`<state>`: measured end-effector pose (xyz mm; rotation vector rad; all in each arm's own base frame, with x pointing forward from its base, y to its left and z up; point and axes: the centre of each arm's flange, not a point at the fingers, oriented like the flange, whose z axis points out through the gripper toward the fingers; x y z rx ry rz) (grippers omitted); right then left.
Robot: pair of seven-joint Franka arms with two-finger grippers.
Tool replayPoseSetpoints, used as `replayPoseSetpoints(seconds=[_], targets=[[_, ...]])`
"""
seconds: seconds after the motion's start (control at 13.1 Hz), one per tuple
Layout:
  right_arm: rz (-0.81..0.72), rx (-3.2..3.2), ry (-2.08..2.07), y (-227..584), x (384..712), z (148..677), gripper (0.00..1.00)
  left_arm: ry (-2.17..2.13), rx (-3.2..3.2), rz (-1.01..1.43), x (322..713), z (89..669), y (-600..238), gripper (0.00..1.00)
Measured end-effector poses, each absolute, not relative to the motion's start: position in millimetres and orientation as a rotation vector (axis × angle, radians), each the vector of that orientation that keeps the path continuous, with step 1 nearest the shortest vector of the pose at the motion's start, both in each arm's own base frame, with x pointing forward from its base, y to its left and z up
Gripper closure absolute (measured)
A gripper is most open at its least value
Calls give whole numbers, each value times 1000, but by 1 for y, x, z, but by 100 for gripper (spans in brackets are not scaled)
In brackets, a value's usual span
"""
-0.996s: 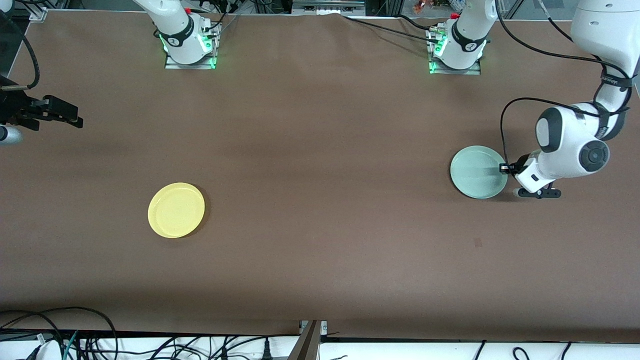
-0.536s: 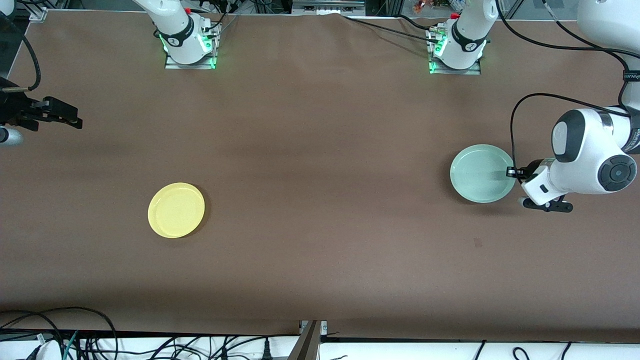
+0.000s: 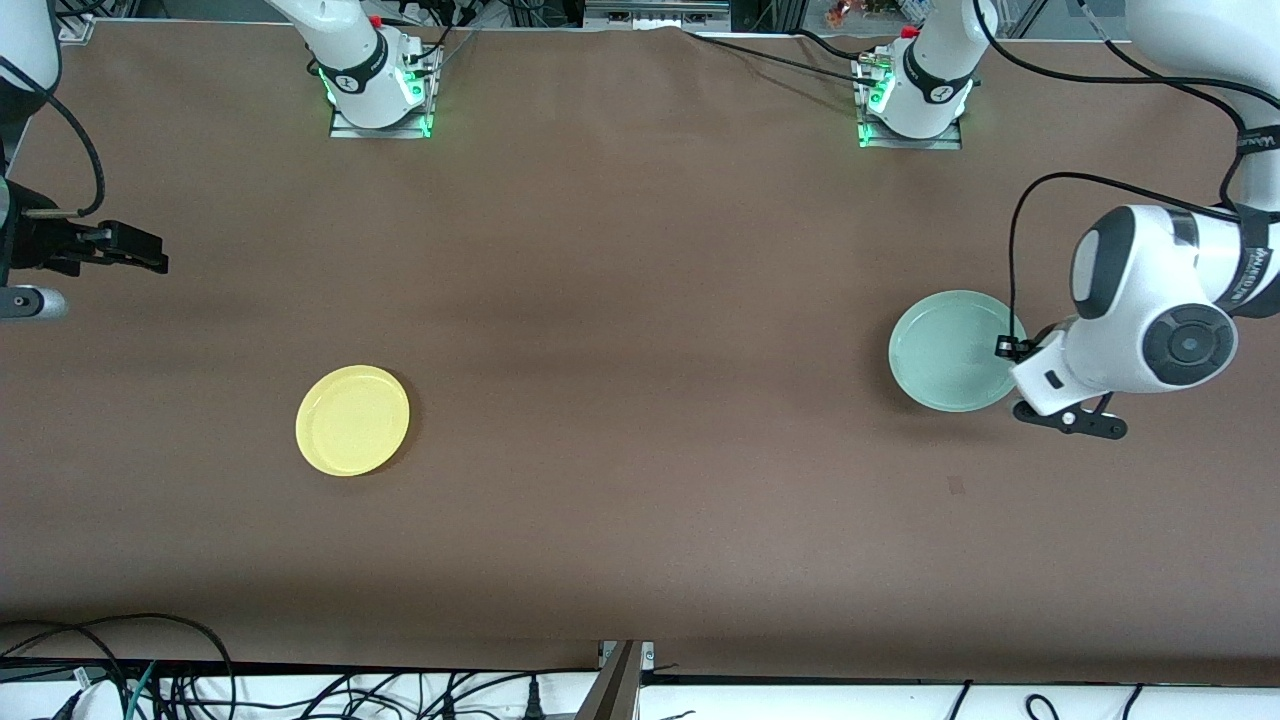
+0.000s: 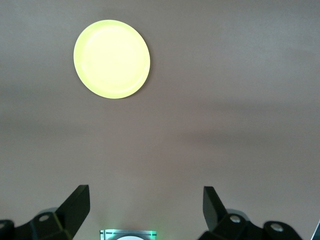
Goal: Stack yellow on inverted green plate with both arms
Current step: 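Lift and flip the green plate while the right gripper reaches the yellow plate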
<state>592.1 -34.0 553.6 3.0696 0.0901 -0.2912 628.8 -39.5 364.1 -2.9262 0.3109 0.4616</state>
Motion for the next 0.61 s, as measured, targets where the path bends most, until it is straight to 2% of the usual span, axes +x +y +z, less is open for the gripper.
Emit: replayPoseSetpoints(seconds=[0.23, 0.61], targets=[[-382, 3068, 71, -42, 607, 511, 0, 318, -2874, 419, 625, 371, -100, 97], [-437, 3090, 41, -52, 634, 440, 0, 396, -2771, 325, 610, 375, -188, 97]])
